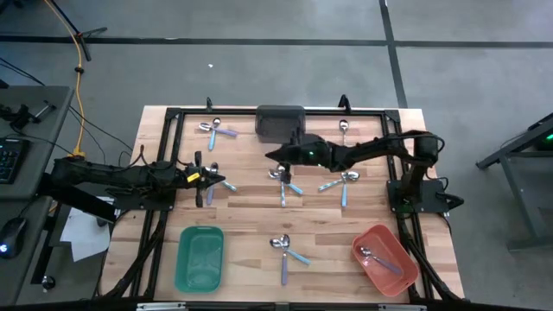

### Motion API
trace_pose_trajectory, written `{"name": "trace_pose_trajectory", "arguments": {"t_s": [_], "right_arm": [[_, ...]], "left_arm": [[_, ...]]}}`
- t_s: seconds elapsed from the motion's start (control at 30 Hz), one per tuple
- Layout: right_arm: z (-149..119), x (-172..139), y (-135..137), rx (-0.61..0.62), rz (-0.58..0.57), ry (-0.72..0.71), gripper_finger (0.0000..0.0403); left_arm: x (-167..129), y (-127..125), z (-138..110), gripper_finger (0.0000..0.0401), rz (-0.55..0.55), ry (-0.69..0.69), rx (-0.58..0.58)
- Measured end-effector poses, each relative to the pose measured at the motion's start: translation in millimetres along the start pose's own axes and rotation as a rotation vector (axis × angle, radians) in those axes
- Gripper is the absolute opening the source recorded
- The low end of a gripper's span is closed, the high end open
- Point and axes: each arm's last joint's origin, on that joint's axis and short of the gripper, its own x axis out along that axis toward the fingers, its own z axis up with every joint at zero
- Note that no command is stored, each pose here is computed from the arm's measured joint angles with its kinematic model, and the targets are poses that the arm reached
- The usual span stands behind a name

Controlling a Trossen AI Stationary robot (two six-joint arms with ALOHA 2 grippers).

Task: Sort silverware by color (type)
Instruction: Put the blue spoon into the black bin

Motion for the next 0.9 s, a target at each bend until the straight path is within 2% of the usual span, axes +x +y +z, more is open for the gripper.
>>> {"name": "trace_pose_trajectory", "arguments": {"t_s": [0.2,0.6,0.7,0.9], "right_arm": [[-15,-13,15,0.027,0.013,-0.07,0.0],[-17,-13,30,0.039,0.054,-0.031,0.0],[-19,-13,37,0.051,0.07,-0.002,0.0],[-20,-15,62,0.035,0.021,0.052,0.0]], "left_arm": [[2,0,-2,0.0,-0.002,0.026,0.024],[7,-1,5,0.0,-0.027,0.061,0.032],[10,-3,1,0.0,-0.056,0.103,-0.008],[18,-5,-3,0.0,-0.056,0.144,-0.104]]}}
